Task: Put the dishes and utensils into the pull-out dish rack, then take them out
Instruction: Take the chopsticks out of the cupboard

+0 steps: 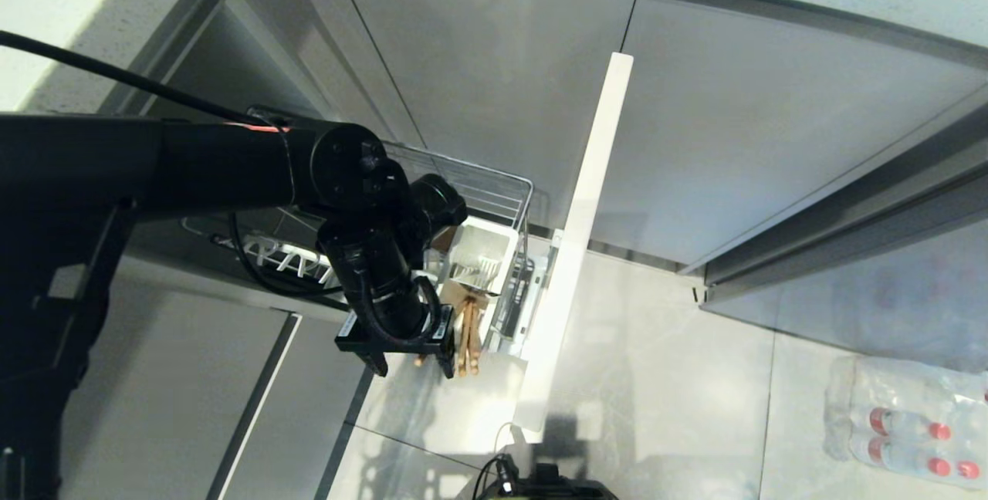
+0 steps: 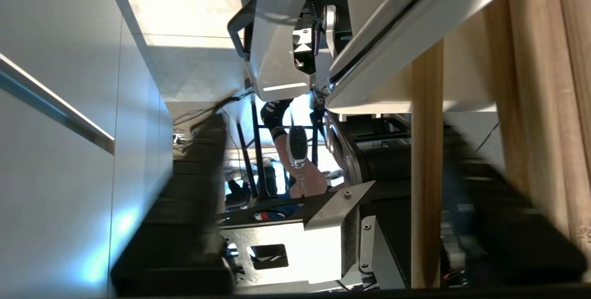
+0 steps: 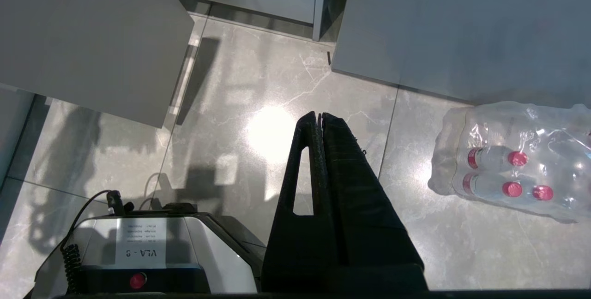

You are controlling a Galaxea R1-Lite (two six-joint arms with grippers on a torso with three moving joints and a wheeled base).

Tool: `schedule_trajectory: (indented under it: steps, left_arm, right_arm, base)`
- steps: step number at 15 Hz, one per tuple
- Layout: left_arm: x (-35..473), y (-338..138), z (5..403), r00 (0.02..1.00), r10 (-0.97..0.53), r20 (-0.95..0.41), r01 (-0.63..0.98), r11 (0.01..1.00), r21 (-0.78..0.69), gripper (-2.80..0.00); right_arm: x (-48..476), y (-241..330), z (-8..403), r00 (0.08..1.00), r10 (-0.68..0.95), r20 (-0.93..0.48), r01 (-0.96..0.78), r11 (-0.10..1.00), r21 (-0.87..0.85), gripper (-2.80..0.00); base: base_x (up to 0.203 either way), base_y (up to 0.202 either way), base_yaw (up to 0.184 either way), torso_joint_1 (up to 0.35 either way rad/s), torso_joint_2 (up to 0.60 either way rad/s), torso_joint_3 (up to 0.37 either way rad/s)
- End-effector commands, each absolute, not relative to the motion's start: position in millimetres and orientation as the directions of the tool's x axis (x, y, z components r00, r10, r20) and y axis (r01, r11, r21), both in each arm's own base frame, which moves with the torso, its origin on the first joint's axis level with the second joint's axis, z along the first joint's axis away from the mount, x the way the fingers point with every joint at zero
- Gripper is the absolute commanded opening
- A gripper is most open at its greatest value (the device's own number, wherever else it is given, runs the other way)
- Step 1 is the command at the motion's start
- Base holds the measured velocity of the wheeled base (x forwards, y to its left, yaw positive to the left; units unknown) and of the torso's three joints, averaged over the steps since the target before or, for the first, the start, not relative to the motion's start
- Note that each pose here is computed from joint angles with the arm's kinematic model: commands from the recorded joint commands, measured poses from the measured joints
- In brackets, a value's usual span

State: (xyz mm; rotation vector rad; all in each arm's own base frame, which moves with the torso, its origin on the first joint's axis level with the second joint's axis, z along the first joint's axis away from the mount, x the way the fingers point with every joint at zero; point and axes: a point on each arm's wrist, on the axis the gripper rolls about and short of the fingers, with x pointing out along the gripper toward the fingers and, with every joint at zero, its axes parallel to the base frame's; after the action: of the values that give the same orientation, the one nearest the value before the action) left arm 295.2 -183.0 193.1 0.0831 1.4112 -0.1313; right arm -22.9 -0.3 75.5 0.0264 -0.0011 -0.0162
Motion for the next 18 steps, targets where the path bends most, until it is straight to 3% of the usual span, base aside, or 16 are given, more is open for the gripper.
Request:
schedule_trajectory:
  steps: [1,10,18]
  left_arm:
    - [293.8,-183.0,194.1,0.151,-0.040,-0.988,0.140,0.990,-0.019,-2.80]
    - [290.9,-185.5,196.2,0.154,-0.046,-0.987,0.147,0.989,-0.023,-2.80]
    - [255.5,-174.4,248.7,0.275,-0.138,-0.952,0.154,0.983,-0.098,-2.80]
  right_arm:
    - [-22.8,-0.3,75.5,1.000,-0.016,0.000,0.016,1.000,0.027,-2.80]
    - [-22.8,-0.3,75.5,1.000,-0.015,0.000,0.015,1.000,0.026,-2.80]
    - [-22.8,-0.3,75.5,1.000,-0.015,0.000,0.015,1.000,0.028,-2.80]
  base:
    - [0.000,0.000,0.000,0.000,0.00,0.000]
    - [0.000,0.000,0.000,0.000,0.00,0.000]
    - [0.000,0.000,0.000,0.000,0.00,0.000]
